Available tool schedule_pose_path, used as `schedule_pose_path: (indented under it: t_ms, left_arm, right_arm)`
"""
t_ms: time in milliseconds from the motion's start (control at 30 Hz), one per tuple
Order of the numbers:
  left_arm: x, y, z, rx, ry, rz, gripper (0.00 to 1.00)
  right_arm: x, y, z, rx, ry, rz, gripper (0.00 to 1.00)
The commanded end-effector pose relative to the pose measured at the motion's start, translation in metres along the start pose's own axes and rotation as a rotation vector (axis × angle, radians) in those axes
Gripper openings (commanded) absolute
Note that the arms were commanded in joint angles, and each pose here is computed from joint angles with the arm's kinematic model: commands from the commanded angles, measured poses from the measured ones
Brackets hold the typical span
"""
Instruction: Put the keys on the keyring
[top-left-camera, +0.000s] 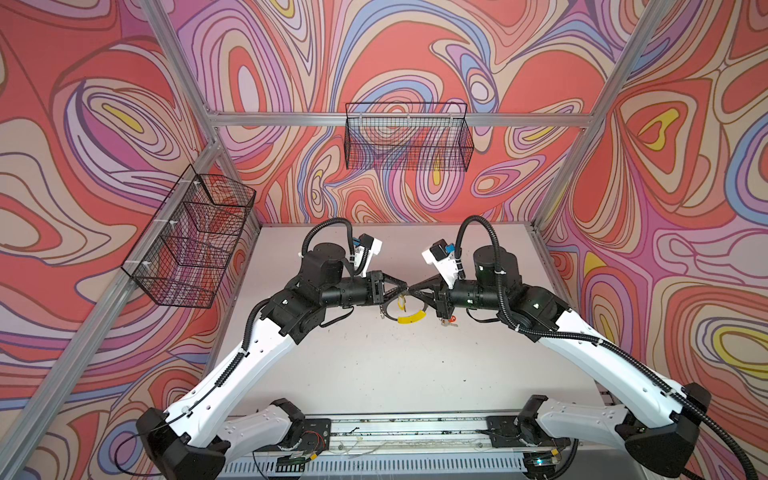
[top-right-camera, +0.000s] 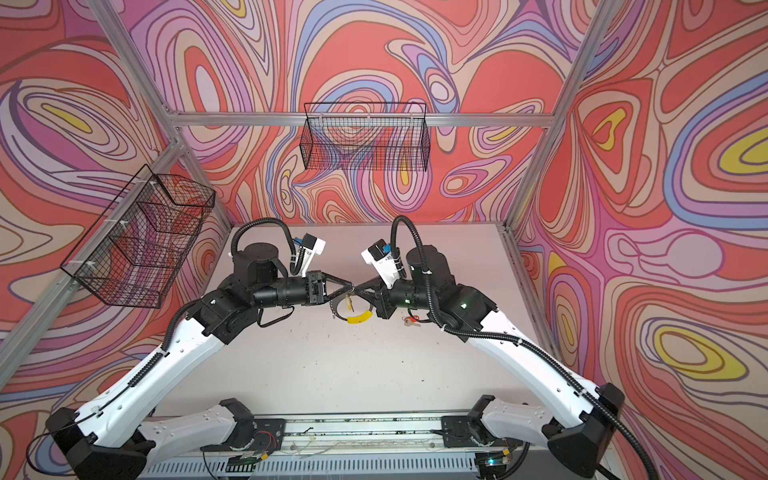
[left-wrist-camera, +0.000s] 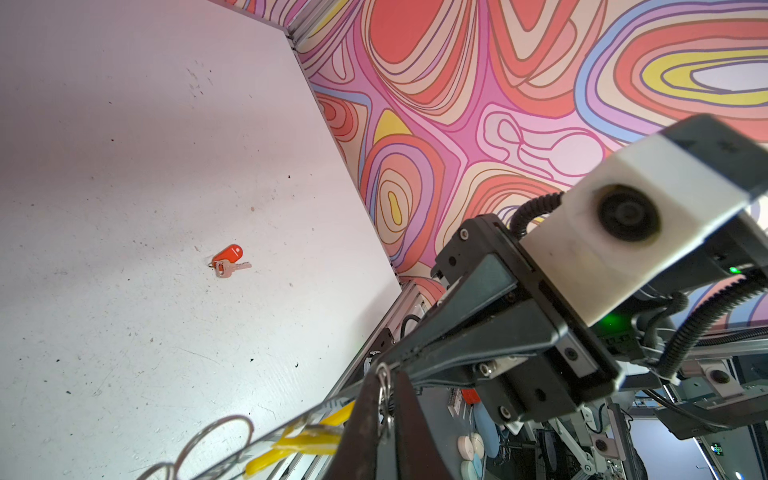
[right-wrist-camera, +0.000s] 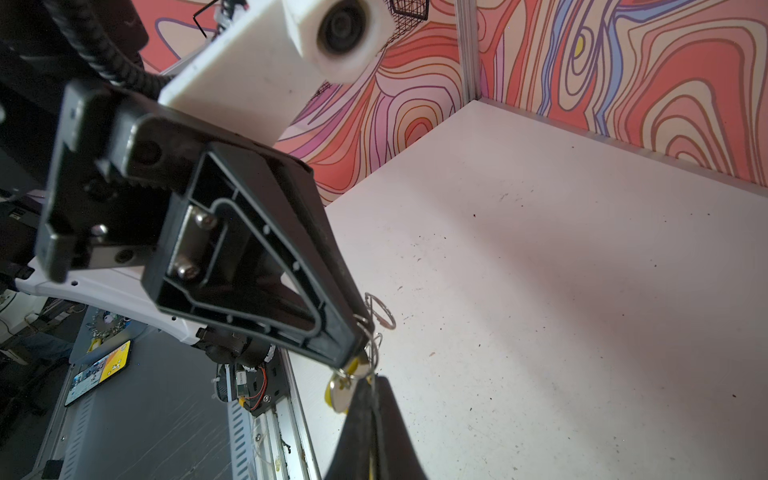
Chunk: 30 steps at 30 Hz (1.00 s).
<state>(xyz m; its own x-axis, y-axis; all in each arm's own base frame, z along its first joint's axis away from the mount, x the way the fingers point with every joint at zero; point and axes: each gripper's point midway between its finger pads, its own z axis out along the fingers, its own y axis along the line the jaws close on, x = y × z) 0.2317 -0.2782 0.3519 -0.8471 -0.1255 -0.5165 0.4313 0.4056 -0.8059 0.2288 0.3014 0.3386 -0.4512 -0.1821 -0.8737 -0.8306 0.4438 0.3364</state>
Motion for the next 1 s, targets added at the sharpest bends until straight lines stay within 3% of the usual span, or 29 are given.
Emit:
schedule_pose_path:
  t_ms: [0,100,367,533,567,667,733,967]
  left_arm:
    - [-0.008,-0.013,-0.006,0.021,-0.023,0.023,0.17]
    - [-0.007,-0.013,-0.004,0.026,-0.014,0.020,0.17]
    - [-0.006,-0.012,-0.005,0.011,-0.010,0.023,0.00]
    - [-0.012,-0.006,-0.010,-0.067,-0.026,0.036,0.00]
    - [-0.013,-0.003,-0.012,-0.100,-0.019,0.039,0.00]
    - [-0.015,-0.002,-0.013,-0.142,-0.002,0.047,0.00]
    - [-0.017,-0.002,-0.015,-0.171,-0.008,0.051,0.00]
    - [-0.025,-0.012,-0.015,-0.286,-0.002,0.098,0.00]
  right_arm:
    - [-0.005,0.008,-0.003,-0.027,-0.029,-0.022,0.00]
    - [-0.005,0.008,-0.003,-0.028,-0.028,-0.020,0.00]
    - [-0.005,0.007,-0.003,-0.022,-0.026,-0.017,0.00]
    - [-0.005,0.005,-0.005,0.000,-0.013,-0.027,0.00]
    - [-0.007,0.004,-0.007,0.011,-0.014,-0.035,0.04]
    - [-0.016,0.005,-0.016,0.034,-0.037,-0.056,0.35]
    - [-0.026,0.010,-0.021,0.031,-0.061,-0.070,0.49]
    - [-0.049,0.016,-0.025,0.031,-0.087,-0.137,0.60]
